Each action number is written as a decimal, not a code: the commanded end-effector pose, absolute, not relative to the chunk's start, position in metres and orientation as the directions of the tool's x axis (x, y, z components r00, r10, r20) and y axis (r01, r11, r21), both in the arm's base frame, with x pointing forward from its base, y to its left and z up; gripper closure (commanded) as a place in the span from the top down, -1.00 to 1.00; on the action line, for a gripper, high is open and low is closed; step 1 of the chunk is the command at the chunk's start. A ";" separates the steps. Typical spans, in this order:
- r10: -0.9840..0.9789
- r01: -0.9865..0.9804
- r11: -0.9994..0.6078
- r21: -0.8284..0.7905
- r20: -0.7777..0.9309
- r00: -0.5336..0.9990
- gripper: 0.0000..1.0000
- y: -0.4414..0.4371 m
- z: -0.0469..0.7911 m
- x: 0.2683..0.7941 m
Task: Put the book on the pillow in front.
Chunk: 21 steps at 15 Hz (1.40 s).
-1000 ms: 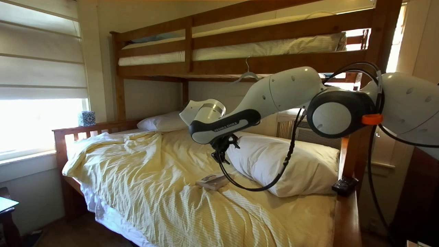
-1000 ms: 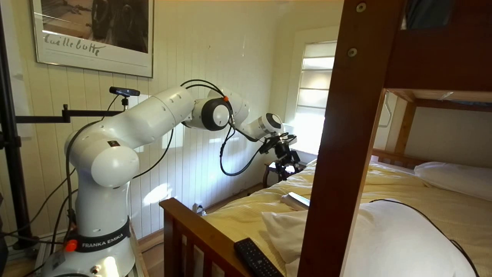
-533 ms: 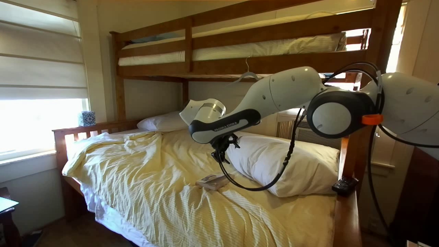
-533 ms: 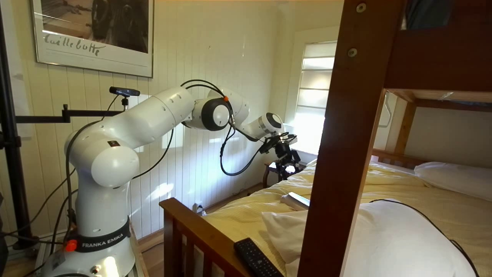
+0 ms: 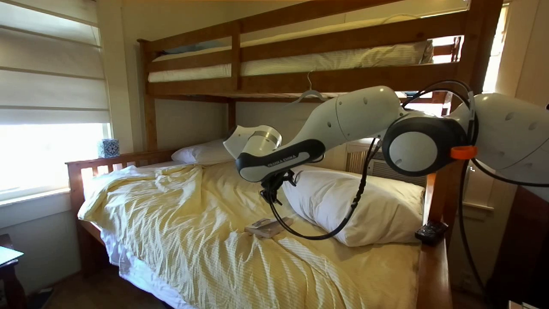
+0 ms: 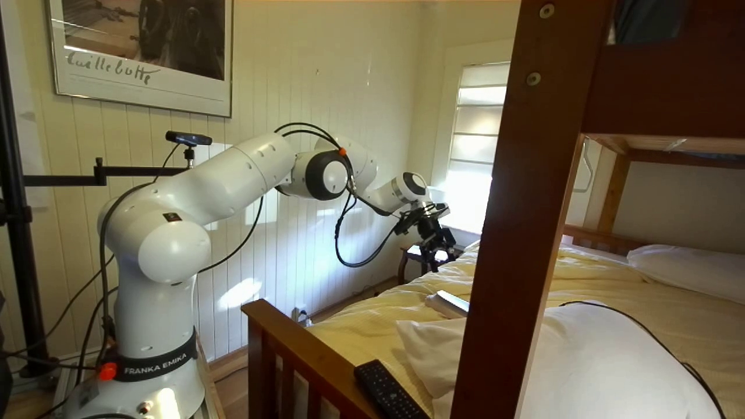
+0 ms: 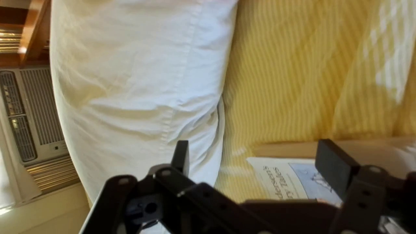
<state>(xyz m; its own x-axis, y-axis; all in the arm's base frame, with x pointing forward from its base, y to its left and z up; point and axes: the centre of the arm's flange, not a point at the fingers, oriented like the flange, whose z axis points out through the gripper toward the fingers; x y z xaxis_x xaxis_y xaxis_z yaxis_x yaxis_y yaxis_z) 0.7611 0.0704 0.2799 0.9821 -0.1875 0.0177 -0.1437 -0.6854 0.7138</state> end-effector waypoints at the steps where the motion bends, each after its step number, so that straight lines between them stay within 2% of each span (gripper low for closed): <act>1: -0.180 -0.268 -0.690 0.672 0.199 0.963 1.00 0.088 0.270 0.804; 2: -0.158 -0.254 -0.709 0.658 0.203 0.966 1.00 0.093 0.269 0.811; 3: -0.170 -0.222 -0.707 0.672 0.144 0.975 1.00 0.082 0.273 0.777; 10: -0.168 -0.222 -0.708 0.671 0.146 0.975 1.00 0.082 0.269 0.778; 14: 0.016 -0.060 -0.815 0.576 0.126 0.992 1.00 0.118 0.231 0.791; 18: 0.186 0.136 -0.851 0.507 0.048 0.981 1.00 0.153 0.191 0.787; 21: 0.160 0.142 -0.798 0.586 -0.021 0.987 1.00 0.155 0.162 0.782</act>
